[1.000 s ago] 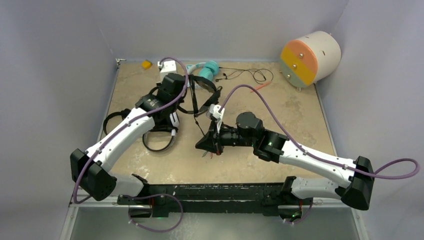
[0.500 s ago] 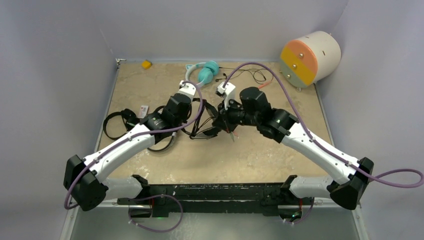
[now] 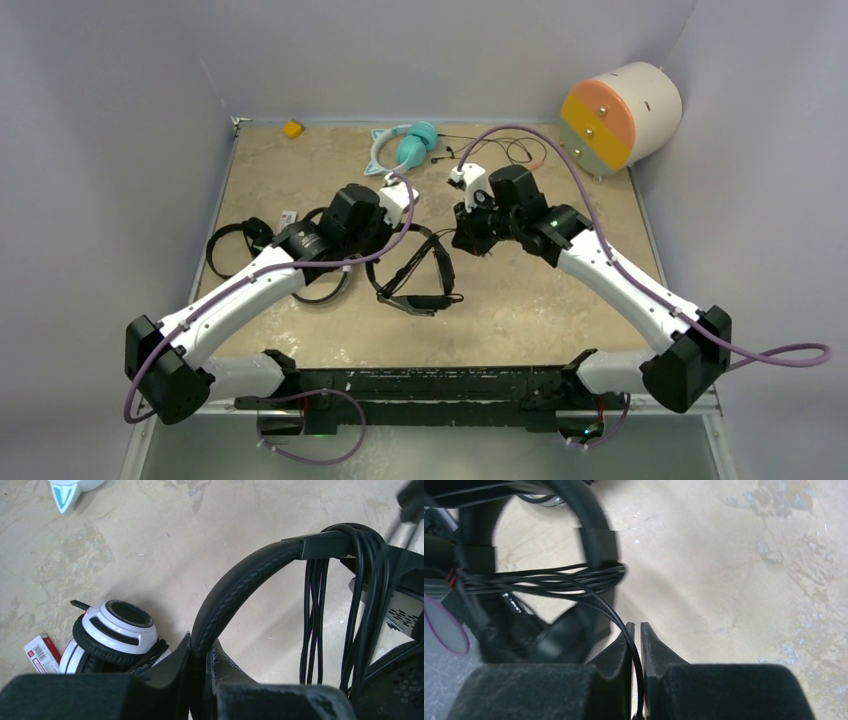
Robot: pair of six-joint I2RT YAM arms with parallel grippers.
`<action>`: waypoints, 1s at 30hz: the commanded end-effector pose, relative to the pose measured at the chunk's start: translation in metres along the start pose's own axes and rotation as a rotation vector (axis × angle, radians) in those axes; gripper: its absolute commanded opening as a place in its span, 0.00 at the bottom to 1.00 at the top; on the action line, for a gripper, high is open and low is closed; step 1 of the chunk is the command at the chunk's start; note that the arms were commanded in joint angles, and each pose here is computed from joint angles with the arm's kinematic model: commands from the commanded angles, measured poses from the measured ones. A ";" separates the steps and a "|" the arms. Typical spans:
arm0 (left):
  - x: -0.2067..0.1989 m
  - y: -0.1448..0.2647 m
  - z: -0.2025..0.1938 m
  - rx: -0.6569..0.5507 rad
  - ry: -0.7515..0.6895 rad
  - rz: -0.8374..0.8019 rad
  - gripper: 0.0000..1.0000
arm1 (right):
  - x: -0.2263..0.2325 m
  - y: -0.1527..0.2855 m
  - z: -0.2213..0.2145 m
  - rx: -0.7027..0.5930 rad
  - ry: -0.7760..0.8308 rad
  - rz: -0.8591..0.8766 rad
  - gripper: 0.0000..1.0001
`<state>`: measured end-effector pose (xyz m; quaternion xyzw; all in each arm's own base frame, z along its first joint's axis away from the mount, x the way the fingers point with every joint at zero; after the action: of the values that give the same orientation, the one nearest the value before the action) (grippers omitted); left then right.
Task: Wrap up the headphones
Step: Wrap the headphones cable around the headphones.
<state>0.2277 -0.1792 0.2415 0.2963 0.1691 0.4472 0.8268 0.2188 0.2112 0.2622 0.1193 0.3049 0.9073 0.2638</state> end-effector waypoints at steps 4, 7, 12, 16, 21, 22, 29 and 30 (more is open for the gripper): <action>-0.008 0.013 0.006 0.029 -0.009 -0.090 0.00 | -0.035 -0.017 -0.014 -0.041 -0.112 -0.017 0.13; -0.014 0.014 0.007 0.030 0.035 -0.131 0.00 | -0.032 -0.026 -0.024 -0.081 -0.158 0.032 0.14; -0.027 0.012 0.004 0.065 0.113 -0.216 0.00 | -0.024 -0.036 -0.045 -0.152 -0.191 0.074 0.16; -0.034 0.009 0.002 0.090 0.155 -0.264 0.00 | -0.023 -0.036 -0.059 -0.147 -0.198 0.054 0.25; -0.037 0.001 0.001 0.113 0.237 -0.242 0.00 | -0.020 -0.025 -0.077 -0.130 -0.205 -0.004 0.47; -0.035 -0.001 0.002 0.116 0.267 -0.214 0.00 | -0.020 -0.023 -0.080 -0.125 -0.208 -0.014 0.52; -0.038 -0.017 0.005 0.133 0.347 -0.190 0.00 | -0.019 -0.018 -0.105 -0.064 -0.262 -0.093 0.66; -0.038 -0.019 0.004 0.134 0.353 -0.182 0.00 | -0.020 -0.018 -0.108 -0.059 -0.271 -0.110 0.66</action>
<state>0.2092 -0.2061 0.2107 0.3143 0.3509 0.3938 0.7893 0.2032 0.1702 0.1729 0.2079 0.2364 0.8961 0.3129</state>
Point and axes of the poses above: each gripper's point midway between its finger pads, its own y axis back along the fingers, its own x axis along the line the jaws close on, z = x × y, the point moved 7 cm from there along y, back along the fingers, and after that the axes turned 11 degrees about y, right-handed, at the moved point
